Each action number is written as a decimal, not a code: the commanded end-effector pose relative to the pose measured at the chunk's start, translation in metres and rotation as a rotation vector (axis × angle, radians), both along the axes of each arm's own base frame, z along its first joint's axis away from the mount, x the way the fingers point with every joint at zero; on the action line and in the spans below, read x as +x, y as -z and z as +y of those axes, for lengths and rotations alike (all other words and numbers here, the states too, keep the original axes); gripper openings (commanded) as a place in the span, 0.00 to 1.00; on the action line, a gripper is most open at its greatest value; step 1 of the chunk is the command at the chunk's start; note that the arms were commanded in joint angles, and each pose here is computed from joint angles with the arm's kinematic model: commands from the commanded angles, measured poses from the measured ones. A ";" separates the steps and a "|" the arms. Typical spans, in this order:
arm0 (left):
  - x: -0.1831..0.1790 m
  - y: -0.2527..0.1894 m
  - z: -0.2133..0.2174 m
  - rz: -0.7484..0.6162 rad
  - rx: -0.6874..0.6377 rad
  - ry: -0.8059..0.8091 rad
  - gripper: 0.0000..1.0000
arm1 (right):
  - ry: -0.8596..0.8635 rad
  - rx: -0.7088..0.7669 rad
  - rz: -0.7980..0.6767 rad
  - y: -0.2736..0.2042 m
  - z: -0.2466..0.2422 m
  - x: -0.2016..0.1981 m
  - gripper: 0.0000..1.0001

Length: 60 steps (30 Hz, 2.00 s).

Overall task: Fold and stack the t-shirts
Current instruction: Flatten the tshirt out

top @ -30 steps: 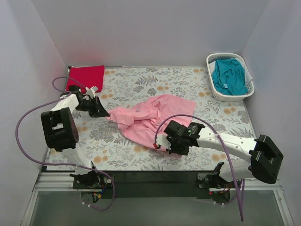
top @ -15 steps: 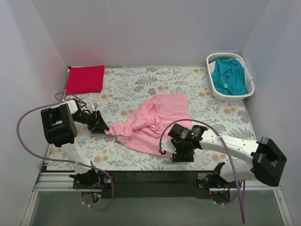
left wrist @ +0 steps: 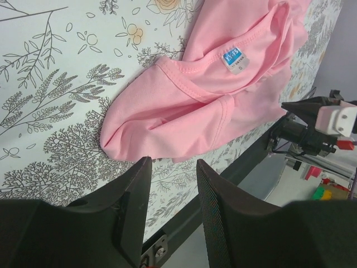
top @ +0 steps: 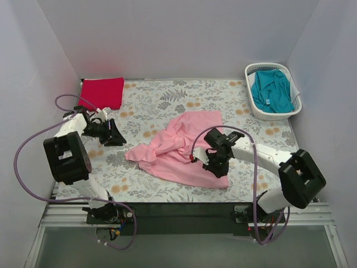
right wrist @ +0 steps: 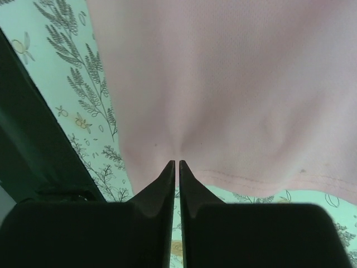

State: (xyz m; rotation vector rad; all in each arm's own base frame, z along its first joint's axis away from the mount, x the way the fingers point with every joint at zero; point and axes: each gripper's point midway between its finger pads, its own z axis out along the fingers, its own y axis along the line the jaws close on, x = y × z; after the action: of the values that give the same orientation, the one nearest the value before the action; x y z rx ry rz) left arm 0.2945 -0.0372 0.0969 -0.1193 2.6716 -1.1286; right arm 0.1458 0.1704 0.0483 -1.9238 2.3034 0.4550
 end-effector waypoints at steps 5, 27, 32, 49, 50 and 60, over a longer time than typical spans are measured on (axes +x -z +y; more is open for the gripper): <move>0.001 -0.015 0.001 -0.120 0.019 0.039 0.36 | 0.076 -0.062 -0.024 0.035 -0.009 0.023 0.09; -0.049 -0.005 -0.081 -0.551 0.410 0.577 0.38 | 0.178 0.066 -0.043 -0.010 -0.010 0.056 0.30; -0.048 -0.003 -0.095 -0.646 0.470 0.723 0.38 | 0.109 0.037 -0.062 -0.010 -0.034 0.030 0.41; -0.050 0.014 -0.118 -0.640 0.488 0.802 0.37 | -0.041 -0.103 -0.101 0.027 -0.053 -0.009 0.39; -0.052 0.015 -0.118 -0.636 0.486 0.803 0.37 | -0.043 -0.108 -0.107 0.027 -0.053 -0.009 0.39; -0.055 0.009 -0.126 -0.588 0.430 0.720 0.38 | -0.088 -0.089 -0.162 0.021 -0.045 -0.017 0.39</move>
State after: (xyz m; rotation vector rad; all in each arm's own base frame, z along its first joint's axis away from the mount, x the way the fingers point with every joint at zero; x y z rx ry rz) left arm 0.2303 -0.1529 0.0684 1.2015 2.3952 -0.5103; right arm 0.1333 0.1226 0.0277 -2.0147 2.2034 0.2093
